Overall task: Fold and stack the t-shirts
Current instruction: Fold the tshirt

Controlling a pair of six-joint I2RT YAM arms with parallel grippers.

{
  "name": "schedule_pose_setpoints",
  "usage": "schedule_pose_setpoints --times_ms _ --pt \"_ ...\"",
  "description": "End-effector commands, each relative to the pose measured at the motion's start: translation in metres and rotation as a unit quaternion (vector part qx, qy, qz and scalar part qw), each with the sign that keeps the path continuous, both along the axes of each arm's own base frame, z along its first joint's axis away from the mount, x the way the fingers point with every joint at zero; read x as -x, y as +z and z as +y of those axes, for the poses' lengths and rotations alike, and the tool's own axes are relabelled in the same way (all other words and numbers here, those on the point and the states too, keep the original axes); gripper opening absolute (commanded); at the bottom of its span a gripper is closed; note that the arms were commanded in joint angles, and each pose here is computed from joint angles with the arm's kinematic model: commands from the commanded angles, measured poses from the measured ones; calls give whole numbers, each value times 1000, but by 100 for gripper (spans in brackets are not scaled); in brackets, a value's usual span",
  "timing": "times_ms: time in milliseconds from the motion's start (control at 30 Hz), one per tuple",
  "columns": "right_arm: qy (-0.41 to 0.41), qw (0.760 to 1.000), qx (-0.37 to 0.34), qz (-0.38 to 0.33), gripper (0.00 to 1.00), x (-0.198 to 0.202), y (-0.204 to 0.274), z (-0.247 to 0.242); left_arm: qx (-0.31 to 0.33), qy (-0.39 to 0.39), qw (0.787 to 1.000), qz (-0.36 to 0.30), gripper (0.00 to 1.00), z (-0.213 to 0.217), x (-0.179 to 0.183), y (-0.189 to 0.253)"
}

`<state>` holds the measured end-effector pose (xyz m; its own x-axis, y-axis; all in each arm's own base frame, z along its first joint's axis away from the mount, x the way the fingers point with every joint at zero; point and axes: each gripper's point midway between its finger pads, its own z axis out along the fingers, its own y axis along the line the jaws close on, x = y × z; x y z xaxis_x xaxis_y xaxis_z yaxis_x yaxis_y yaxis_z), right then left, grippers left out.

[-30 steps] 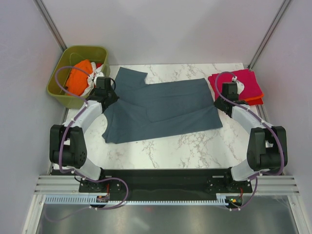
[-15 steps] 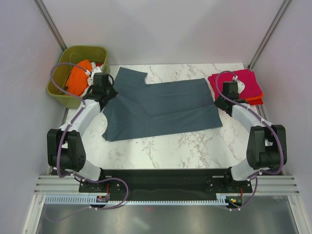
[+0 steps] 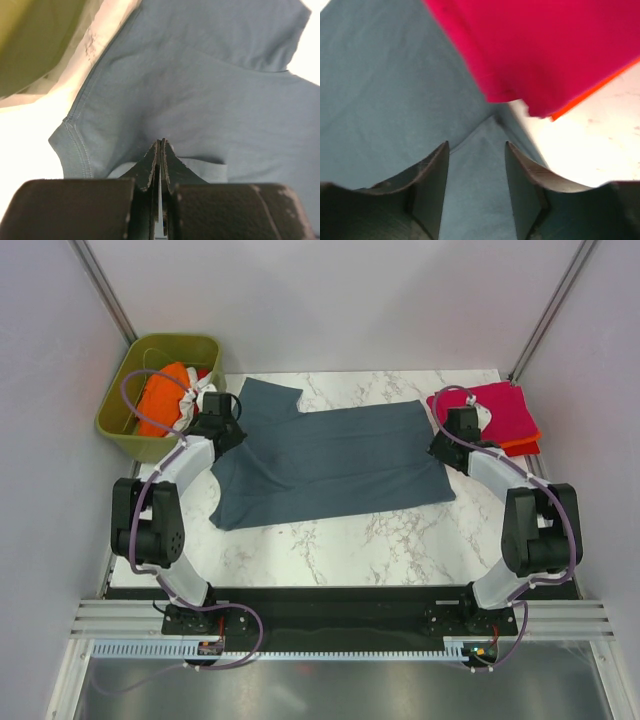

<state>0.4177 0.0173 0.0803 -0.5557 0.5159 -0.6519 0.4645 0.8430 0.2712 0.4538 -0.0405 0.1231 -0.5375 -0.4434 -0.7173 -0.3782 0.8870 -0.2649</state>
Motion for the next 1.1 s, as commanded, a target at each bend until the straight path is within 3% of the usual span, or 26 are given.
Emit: schedule_pose_setpoints --times_ms 0,167,400,767,1067 --pt "42 997 1 -71 53 -22 46 27 -6 16 1000 -15 2 7 -13 8" --pt "202 969 -102 -102 42 -27 53 121 -9 18 1000 2 2 8 -10 -7" --pt "353 914 -165 -111 40 -37 48 249 -22 24 999 29 2 16 6 -30" --pt "436 868 -220 -88 40 -45 19 376 -16 5 999 45 2 15 11 -52" --pt "455 853 -249 -61 39 -43 -8 405 -7 5 999 46 2 16 12 -55"
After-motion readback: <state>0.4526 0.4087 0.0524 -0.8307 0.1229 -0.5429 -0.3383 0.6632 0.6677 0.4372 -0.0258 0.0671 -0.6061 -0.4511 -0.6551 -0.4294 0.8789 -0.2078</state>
